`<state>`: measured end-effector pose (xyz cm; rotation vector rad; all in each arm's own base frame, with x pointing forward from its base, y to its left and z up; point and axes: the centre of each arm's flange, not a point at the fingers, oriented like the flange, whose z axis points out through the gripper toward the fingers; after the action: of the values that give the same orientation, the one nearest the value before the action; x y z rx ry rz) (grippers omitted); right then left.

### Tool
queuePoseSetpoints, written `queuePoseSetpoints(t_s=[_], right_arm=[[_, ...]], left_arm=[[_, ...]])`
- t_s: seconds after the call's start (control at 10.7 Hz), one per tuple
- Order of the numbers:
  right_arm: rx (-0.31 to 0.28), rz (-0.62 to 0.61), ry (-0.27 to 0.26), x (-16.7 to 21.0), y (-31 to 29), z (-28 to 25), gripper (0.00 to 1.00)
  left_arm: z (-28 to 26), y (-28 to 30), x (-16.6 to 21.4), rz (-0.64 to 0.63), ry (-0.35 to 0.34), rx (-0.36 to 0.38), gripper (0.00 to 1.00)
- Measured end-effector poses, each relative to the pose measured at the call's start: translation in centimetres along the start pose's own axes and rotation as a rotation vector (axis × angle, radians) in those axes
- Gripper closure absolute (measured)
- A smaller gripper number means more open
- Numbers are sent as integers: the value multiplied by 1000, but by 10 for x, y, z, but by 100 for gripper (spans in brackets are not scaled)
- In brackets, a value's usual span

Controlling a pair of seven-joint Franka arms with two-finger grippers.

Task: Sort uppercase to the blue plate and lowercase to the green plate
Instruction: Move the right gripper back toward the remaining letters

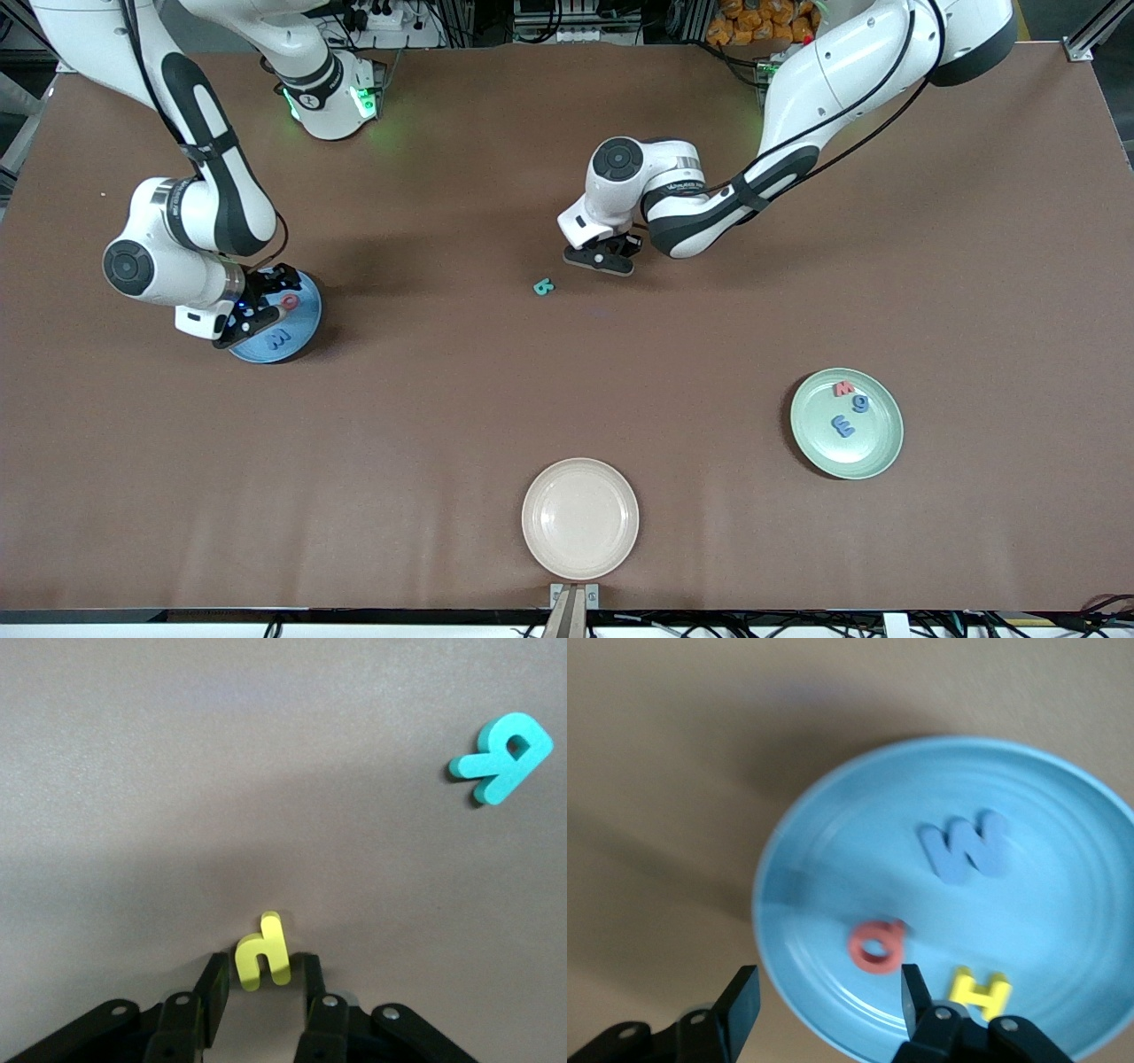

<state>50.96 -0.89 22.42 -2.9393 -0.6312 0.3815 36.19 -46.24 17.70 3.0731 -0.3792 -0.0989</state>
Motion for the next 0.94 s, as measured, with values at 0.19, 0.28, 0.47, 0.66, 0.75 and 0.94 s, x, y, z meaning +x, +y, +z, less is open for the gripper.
queuePoseSetpoints(t_s=[0.19,0.28,0.47,0.66,0.75,0.94], right_arm=[[-10,62,28,29,-57,-14,27],[-15,90,45,42,-90,-22,27],[-23,166,112,65,-158,-32,26],[-6,260,177,78,-237,-28,26],[5,298,201,79,-271,-24,26],[24,346,247,81,-318,-9,26]], left_arm=[[0,-4,5,-10,3,1,58],[0,-6,7,-16,5,1,59],[1,-8,11,-30,3,0,64],[0,-8,11,-43,-5,-6,72],[0,-8,11,-44,-7,-6,73],[0,-8,12,-47,-6,-7,74]])
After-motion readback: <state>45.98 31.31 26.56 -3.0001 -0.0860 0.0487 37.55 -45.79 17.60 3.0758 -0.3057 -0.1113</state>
